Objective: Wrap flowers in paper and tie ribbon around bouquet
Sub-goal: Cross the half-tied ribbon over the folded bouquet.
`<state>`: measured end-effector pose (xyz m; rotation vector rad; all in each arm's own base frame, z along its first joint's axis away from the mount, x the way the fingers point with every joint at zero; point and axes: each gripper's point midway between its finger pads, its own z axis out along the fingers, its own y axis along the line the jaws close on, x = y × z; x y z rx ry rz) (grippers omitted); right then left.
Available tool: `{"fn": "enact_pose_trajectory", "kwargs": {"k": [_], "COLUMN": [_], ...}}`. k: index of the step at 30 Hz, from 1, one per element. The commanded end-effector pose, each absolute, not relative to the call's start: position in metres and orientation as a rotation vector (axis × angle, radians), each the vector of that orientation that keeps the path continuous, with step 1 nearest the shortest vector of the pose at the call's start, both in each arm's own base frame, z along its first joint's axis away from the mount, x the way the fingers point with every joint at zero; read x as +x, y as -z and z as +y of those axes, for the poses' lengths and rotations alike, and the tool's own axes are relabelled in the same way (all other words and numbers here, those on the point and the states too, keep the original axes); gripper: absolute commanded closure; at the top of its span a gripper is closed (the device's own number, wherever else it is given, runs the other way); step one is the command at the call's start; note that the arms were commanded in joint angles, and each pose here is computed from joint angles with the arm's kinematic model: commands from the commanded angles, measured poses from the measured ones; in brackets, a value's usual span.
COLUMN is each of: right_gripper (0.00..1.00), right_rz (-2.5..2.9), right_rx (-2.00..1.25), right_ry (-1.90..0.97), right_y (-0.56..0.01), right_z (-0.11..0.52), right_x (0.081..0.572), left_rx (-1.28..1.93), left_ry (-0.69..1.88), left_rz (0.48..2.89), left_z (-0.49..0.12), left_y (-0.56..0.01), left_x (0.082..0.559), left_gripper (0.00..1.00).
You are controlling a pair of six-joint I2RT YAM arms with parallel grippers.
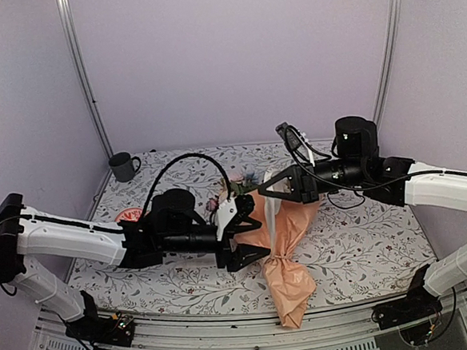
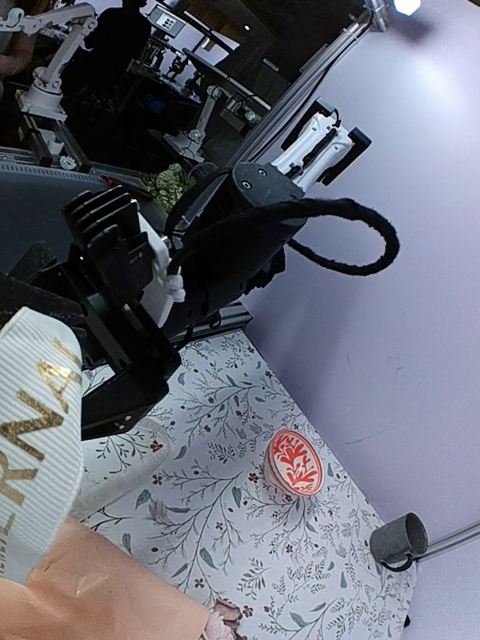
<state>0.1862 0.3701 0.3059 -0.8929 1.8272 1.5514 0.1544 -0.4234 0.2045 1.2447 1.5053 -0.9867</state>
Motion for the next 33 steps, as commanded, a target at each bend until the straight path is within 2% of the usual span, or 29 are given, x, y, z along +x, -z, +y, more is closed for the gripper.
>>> {"fn": "enact_pose_trajectory", "kwargs": {"k": [1, 6, 10, 12, 15, 18, 19, 21, 24, 29, 33], "right_gripper": [1.00, 1.00, 1.00, 1.00, 1.00, 0.99, 0.94, 0.77, 0.66, 0.57, 0.56], "right_rz": [1.798, 1.810, 1.815, 1.820, 1.825, 1.858, 1.896, 2.002, 2.131, 2.203, 2.229], "right_rx": [-0.874, -0.868, -0.870, -0.873, -0.874, -0.864, -0.848, -0.812, -0.769, -0.724, -0.685], "right_ry": [-1.576, -1.588, -1.589, -1.592, -1.593, -1.581, -1.563, -1.490, -1.378, -1.407, -1.436], "right_y": [-0.307, -0.301, -0.298, -0.296, -0.294, -0.286, -0.279, -0.258, -0.224, -0.187, -0.164], "right_z": [0.373, 0.372, 0.370, 0.371, 0.371, 0.370, 0.369, 0.364, 0.349, 0.327, 0.320], "right_x": [0.186, 0.184, 0.183, 0.182, 0.182, 0.183, 0.185, 0.190, 0.190, 0.168, 0.160], "left_rx": [1.145, 1.123, 1.125, 1.126, 1.130, 1.119, 1.102, 1.058, 1.016, 1.005, 0.998], "left_ry": [1.025, 1.022, 1.034, 1.024, 1.034, 1.053, 1.052, 1.036, 1.007, 1.068, 1.099], "left_rz": [1.404, 1.418, 1.428, 1.443, 1.435, 1.421, 1.419, 1.420, 1.447, 1.467, 1.464], "left_z": [-0.445, -0.451, -0.453, -0.454, -0.456, -0.455, -0.453, -0.446, -0.439, -0.440, -0.442], "left_y": [-0.232, -0.232, -0.227, -0.223, -0.225, -0.230, -0.232, -0.234, -0.229, -0.221, -0.222], "left_x": [0.156, 0.162, 0.159, 0.162, 0.161, 0.159, 0.160, 0.164, 0.170, 0.165, 0.162], "left_gripper": [0.31, 0.52, 0.61, 0.73, 1.00, 1.00, 1.00, 1.00, 1.00, 1.00, 1.00]}}
